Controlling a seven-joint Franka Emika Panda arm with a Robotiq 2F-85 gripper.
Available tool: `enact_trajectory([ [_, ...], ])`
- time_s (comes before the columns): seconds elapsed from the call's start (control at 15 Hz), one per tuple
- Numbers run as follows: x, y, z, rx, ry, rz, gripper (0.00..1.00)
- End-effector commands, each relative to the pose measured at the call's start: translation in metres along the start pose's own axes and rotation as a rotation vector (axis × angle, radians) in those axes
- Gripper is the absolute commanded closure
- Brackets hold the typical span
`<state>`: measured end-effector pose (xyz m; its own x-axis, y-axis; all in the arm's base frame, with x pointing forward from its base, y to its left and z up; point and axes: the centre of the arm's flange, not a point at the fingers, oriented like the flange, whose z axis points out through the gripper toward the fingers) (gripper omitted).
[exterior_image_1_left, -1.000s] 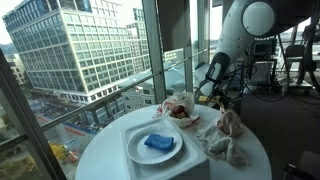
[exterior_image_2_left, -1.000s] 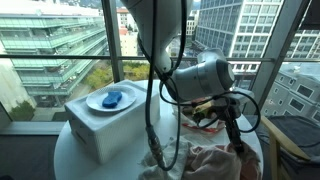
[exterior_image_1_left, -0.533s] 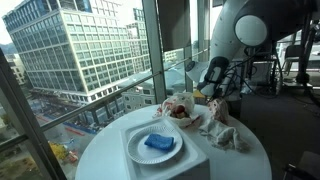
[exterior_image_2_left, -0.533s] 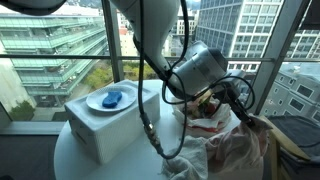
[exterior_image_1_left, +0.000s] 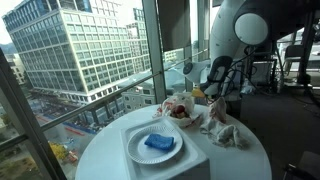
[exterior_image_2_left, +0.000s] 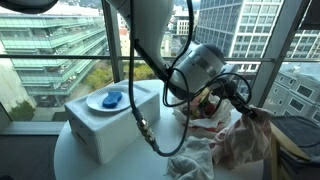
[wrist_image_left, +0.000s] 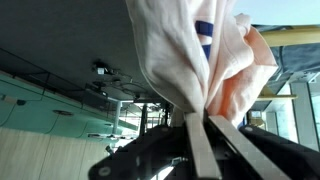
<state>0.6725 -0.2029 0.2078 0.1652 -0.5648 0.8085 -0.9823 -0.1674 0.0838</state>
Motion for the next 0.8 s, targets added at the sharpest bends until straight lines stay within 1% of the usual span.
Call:
enact_trajectory([
  [0.0,-0.021,-0.001,0.008,0.002,-0.007,-0.035,0.68],
  [0.07,-0.025,0.001,0.010,0.000,-0.016,-0.035,0.66],
  [0.13,-0.028,0.002,0.011,0.000,-0.025,-0.034,0.61],
  [0.27,-0.024,0.008,0.008,-0.003,-0.028,-0.031,0.45],
  [0.4,-0.013,0.016,-0.002,0.004,-0.036,-0.035,0.29],
  [0.47,-0.006,0.020,-0.012,0.009,-0.063,-0.051,0.23],
  [0.53,-0.003,0.023,-0.022,0.037,-0.109,-0.062,0.16],
  [0.6,-0.001,0.026,-0.035,0.081,-0.167,-0.084,0.07],
  [0.67,-0.001,0.028,-0.050,0.119,-0.194,-0.096,0.01],
  [0.73,-0.002,0.029,-0.064,0.151,-0.223,-0.117,0.00],
])
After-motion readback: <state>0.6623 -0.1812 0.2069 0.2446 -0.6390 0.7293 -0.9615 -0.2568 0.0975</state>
